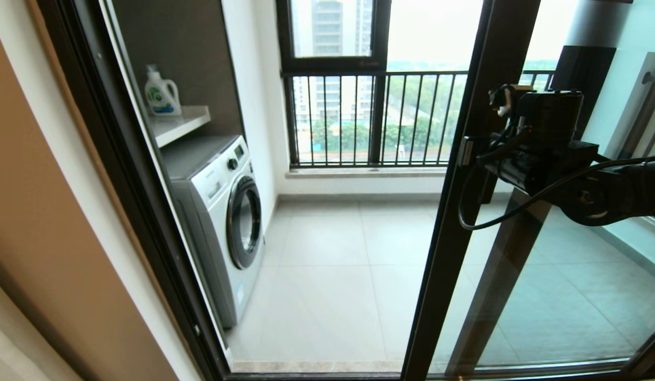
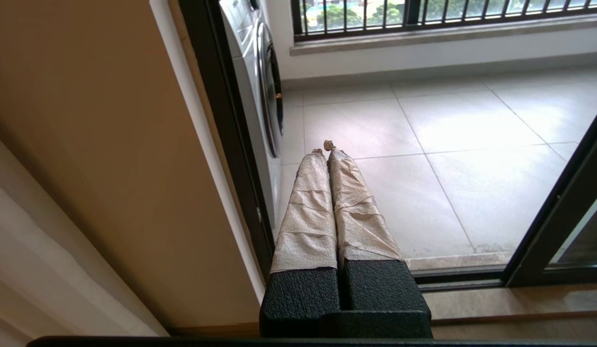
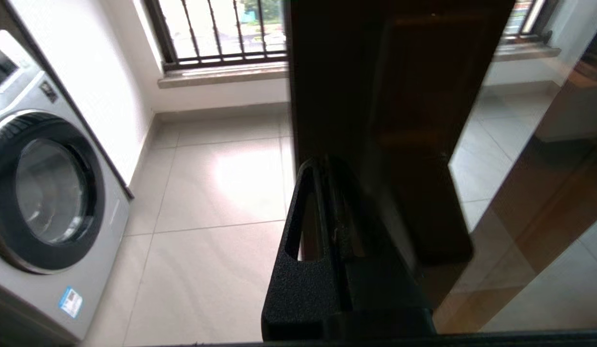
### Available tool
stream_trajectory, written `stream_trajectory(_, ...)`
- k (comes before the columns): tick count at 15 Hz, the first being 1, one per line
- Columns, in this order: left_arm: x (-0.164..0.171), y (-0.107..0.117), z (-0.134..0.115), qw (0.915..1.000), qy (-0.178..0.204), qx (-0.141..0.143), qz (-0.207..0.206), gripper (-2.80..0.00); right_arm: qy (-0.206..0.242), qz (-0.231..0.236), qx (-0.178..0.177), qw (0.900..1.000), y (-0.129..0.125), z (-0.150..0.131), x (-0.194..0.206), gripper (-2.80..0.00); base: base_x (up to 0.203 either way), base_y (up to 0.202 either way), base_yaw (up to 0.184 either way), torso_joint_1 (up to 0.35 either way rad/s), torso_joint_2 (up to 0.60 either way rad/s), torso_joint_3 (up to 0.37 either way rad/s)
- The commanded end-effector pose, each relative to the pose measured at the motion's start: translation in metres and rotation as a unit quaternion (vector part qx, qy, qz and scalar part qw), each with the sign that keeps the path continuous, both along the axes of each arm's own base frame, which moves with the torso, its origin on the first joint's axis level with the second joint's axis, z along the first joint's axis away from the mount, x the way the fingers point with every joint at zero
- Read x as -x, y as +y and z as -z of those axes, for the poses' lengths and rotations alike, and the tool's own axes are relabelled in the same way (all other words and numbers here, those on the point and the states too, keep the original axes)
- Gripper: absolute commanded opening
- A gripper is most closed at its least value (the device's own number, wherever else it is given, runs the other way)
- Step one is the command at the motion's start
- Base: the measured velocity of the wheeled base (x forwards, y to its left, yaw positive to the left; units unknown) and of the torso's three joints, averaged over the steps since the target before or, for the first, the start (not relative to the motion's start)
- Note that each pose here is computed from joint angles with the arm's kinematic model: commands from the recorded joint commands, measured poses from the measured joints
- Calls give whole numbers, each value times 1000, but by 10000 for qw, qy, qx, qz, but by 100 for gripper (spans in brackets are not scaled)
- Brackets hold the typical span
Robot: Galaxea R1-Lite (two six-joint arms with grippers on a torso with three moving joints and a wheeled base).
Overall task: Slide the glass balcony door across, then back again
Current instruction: Open the slid door
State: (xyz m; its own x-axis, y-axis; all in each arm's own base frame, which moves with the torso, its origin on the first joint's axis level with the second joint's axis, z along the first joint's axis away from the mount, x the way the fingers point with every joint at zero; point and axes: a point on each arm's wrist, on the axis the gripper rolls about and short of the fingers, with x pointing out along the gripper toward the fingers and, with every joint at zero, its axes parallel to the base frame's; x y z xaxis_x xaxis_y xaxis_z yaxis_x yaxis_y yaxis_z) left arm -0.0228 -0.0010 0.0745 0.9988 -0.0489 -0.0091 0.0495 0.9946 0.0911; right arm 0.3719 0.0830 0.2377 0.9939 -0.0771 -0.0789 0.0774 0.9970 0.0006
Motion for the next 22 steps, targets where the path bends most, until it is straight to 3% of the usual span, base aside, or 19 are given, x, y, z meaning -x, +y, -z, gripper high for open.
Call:
stream_trajectory(1, 0, 0, 0, 10000, 13, -2, 1, -280, -113, -166, -33, 9998, 6, -8, 6, -280, 0, 0, 0, 0, 0, 0)
stream_trajectory(7, 0, 0, 0, 10000, 8, -2, 1, -280, -204, -449, -25, 9988, 25, -7, -9, -280, 0, 0, 0, 0, 0, 0)
stream_trajectory(12, 0, 0, 0, 10000, 15, -2, 1, -280, -36, -103, 114, 9999, 3, 11, -38, -280, 0, 0, 0, 0, 0, 0)
stream_trajectory(22, 0, 0, 0, 10000, 8, -2, 1, -280, -45, 296, 99, 9995, -30, 10, -39, -280, 0, 0, 0, 0, 0, 0)
